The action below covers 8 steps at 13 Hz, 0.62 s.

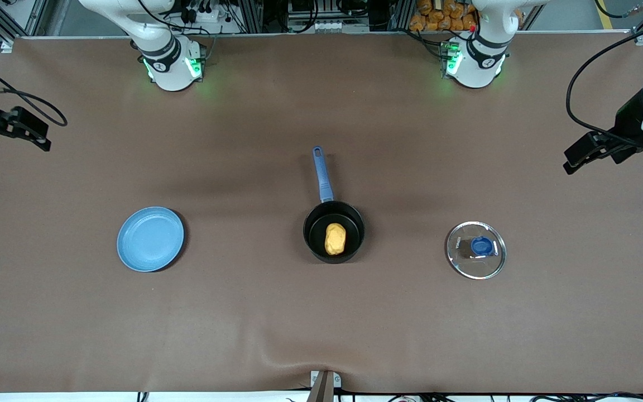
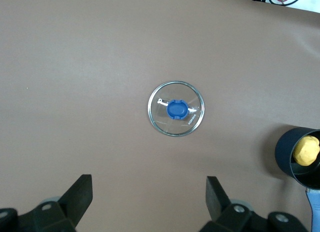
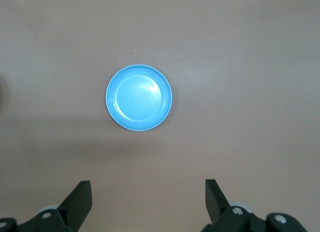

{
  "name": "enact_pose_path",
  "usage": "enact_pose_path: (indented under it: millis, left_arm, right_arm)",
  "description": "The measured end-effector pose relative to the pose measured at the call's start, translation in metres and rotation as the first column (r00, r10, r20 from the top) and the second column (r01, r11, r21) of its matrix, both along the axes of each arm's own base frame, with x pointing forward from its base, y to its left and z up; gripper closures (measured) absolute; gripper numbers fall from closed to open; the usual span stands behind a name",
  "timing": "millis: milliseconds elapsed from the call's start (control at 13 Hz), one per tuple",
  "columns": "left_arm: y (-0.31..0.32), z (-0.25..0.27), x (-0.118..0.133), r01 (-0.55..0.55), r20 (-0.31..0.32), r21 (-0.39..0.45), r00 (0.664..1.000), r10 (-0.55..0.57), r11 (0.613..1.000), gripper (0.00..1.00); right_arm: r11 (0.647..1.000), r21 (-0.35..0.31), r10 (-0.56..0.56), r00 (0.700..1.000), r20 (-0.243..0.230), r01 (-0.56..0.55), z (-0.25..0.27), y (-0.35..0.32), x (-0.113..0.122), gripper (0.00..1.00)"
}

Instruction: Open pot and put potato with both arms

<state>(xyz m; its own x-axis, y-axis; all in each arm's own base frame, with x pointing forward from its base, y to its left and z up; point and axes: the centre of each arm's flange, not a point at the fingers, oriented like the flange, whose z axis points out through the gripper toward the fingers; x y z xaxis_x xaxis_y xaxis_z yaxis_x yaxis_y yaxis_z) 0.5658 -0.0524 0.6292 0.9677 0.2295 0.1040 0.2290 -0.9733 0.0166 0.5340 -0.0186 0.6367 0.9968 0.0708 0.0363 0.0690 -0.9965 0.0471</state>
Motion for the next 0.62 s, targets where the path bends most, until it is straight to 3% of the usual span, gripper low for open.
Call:
enact_pose_path:
  millis: [231, 615]
  left_arm:
    - [0.019, 0.000, 0.001, 0.068, -0.005, -0.033, 0.998, -0.069, 0.997, 0.00]
    - [0.026, 0.008, -0.009, 0.115, 0.001, -0.034, 0.993, -0.115, 0.993, 0.00]
  right_arm:
    - [0.999, 0.040, 0.011, 1.000, 0.004, -0.011, 0.001, -0.015, -0.002, 0.00]
    - [0.999, 0.043, 0.018, 1.000, 0.011, -0.018, 0.005, -0.012, -0.004, 0.00]
